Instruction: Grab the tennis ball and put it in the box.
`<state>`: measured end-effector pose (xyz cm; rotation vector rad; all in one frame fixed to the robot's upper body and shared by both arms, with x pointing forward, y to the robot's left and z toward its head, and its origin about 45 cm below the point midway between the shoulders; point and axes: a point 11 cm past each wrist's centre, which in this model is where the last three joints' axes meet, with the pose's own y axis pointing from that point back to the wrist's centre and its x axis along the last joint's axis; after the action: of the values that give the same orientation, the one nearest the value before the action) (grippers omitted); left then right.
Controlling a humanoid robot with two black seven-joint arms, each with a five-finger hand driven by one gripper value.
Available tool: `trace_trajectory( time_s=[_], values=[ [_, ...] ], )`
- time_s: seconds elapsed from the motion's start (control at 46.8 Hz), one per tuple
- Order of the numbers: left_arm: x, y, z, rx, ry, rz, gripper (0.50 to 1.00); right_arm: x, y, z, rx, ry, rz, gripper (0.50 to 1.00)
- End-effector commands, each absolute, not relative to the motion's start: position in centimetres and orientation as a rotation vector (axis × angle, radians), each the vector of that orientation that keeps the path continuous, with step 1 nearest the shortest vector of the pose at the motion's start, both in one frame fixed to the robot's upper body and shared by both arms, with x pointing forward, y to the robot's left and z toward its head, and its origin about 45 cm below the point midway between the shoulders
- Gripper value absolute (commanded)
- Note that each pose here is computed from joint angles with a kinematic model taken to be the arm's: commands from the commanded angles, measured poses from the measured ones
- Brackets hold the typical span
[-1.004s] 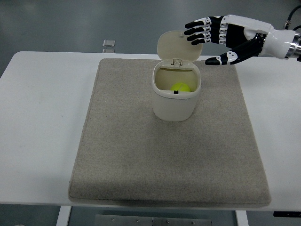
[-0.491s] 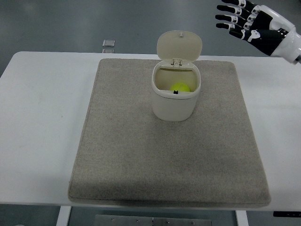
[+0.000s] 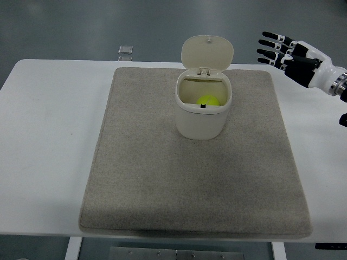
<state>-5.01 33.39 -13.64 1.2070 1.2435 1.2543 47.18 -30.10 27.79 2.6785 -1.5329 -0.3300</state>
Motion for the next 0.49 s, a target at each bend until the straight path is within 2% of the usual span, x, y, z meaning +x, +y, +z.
trace_trajectory(
  time_s=[0.0,0.256,0.47],
  values=[
    [-5.0,33.4,-13.6,1.207,1.243,1.254,0.996,47.3,-30.6,27.4,2.641,-1.585,-0.374,0.901],
    [-5.0,33.4,-13.6,1.207,1.243,1.254,0.996,47.6,-31.3,26.0,2.552,-1.726,-0.481,0.901],
    [-5.0,33.4,-13.6,1.207,1.243,1.254,0.996,47.5,-29.7,25.2,2.582,-1.698,-0.512,0.901]
  ],
)
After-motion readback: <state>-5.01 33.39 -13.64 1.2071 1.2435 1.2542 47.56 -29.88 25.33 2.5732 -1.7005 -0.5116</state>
